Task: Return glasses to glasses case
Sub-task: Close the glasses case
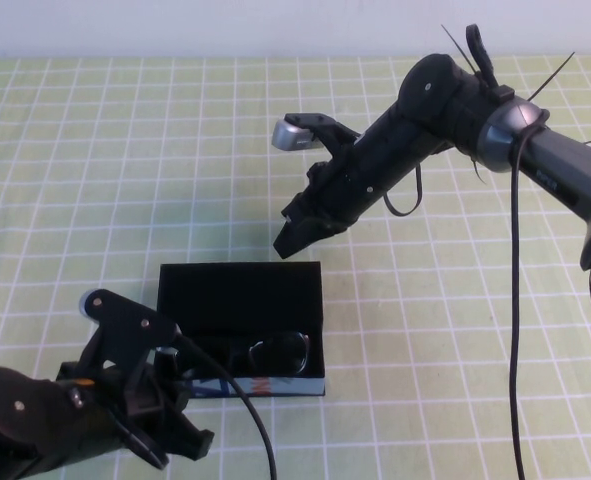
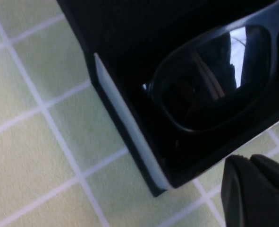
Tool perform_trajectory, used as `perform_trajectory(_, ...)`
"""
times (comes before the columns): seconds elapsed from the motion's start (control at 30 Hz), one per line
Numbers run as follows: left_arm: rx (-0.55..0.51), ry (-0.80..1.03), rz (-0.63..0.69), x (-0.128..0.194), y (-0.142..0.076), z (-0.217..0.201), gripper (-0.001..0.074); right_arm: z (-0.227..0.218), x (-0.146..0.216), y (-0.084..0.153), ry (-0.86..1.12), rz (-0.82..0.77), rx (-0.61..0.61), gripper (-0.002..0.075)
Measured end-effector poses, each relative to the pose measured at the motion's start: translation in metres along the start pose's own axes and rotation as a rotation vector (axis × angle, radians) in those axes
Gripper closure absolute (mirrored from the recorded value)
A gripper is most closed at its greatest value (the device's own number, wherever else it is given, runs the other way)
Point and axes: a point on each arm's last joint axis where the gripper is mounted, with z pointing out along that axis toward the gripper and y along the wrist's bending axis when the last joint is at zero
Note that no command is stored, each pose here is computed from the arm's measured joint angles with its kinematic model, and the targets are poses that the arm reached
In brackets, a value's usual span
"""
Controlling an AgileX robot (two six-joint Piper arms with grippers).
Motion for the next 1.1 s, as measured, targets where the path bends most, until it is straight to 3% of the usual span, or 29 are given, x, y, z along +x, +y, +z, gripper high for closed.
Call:
perform_trajectory(0.2, -0.011, -0.017, 0.0, -0.004, 0.001, 0.0, 0.0736, 0.0, -0.003, 0.004, -0.031, 0.016, -0.048, 0.0741)
perform_trajectory(0.53, -0.009, -0.017, 0.003, -0.005, 0.001, 0.0, 0.0736, 0.001, 0.001, -0.006, 0.02, 0.004, 0.076, 0.0741)
perform_trajectory(1.1, -0.012, -0.017, 0.003, -0.005, 0.001, 0.0, 0.0736, 0.011, -0.001, 0.01, 0.007, 0.011, -0.034, 0.0742)
